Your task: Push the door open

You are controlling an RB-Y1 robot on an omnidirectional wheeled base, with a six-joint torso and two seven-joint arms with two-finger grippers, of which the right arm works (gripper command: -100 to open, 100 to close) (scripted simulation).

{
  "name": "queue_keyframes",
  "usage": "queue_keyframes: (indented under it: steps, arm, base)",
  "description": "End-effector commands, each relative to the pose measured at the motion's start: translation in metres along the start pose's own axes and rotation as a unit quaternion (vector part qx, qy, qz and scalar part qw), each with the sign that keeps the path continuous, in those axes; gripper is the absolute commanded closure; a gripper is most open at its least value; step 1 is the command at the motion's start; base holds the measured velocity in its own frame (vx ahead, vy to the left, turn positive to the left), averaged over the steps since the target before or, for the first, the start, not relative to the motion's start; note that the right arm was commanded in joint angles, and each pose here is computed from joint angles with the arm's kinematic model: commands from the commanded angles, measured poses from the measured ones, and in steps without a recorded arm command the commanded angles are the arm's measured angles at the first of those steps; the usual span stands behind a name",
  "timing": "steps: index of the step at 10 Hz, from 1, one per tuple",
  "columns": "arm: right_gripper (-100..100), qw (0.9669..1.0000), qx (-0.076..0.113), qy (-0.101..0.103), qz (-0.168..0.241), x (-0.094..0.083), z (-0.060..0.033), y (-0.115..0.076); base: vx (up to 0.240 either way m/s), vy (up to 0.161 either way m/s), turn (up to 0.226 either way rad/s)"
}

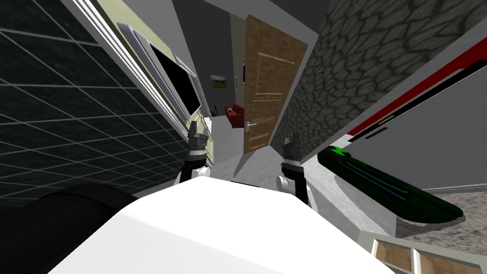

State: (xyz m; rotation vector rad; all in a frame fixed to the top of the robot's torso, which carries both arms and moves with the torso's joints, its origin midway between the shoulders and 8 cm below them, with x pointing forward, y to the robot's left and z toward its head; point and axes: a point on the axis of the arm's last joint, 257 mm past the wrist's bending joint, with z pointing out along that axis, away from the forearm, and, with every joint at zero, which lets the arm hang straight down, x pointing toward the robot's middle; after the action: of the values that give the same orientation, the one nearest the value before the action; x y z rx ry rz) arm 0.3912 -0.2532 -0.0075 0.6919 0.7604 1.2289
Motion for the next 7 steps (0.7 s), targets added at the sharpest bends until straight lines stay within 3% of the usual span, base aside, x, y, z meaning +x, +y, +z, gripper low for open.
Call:
queue_keyframes:
  steps: [1,7]
  arm:
    - [-100,0.9999,0.009,0.007,0.005,0.005,0.0017,-0.013]
    - [-100,0.9977,0.05,0.037,0.026,0.033,0.004,-0.066]
  base:
    - [0.103,-0.03,0.066]
    - [0.098,-0.049,0.081]
